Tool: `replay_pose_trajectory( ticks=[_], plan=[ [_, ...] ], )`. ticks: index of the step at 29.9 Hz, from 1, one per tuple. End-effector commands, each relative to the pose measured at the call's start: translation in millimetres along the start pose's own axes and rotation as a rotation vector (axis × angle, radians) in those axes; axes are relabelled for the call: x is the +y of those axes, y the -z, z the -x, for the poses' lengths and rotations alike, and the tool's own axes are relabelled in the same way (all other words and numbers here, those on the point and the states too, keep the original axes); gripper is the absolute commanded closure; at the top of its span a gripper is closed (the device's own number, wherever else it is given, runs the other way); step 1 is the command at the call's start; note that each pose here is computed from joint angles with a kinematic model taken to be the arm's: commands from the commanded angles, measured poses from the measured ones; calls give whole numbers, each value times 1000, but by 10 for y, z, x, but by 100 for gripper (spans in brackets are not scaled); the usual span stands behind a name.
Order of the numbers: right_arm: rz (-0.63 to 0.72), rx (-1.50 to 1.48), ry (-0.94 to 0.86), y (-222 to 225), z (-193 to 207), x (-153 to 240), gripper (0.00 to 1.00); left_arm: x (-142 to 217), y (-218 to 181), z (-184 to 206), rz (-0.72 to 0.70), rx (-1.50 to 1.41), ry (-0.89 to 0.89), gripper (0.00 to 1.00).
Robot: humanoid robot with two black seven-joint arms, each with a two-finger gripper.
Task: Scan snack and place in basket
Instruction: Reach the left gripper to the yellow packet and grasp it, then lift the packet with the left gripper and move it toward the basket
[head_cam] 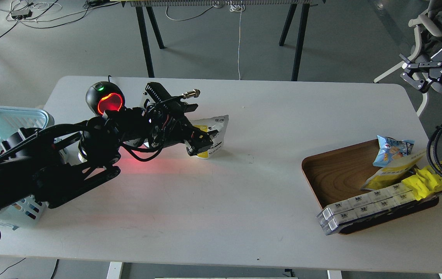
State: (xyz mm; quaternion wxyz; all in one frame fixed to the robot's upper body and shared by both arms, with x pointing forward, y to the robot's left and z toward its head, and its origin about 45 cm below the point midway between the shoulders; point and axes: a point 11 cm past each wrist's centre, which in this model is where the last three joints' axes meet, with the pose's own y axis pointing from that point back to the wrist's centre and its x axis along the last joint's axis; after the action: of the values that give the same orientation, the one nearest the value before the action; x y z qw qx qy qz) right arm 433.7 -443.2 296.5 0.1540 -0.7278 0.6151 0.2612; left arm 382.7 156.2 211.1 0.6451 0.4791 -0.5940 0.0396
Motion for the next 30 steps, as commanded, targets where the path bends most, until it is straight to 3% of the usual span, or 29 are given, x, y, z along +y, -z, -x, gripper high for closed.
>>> replay_pose_trajectory(
  ticks=[1, 4, 6, 10, 21, 30],
  plan=[
    [0, 0, 0, 0, 1, 0, 2, -6, 30, 40, -6, 4, 11, 55],
    [-1, 0, 1, 3, 3, -1, 2, 7, 59, 53, -11, 3, 18, 66],
    [-1, 0, -2, 1, -6, 3, 2, 7, 66, 73, -12, 3, 26, 86],
    [0, -1, -1, -4, -9, 5, 2, 13, 84, 94, -17, 3, 26, 98],
    [9, -8, 5, -63, 18, -26, 2, 41, 37, 68, 0, 0, -10, 100],
    [21, 15, 5, -96, 48, -60, 2, 381, 163, -122, 2, -51, -68, 100]
  ],
)
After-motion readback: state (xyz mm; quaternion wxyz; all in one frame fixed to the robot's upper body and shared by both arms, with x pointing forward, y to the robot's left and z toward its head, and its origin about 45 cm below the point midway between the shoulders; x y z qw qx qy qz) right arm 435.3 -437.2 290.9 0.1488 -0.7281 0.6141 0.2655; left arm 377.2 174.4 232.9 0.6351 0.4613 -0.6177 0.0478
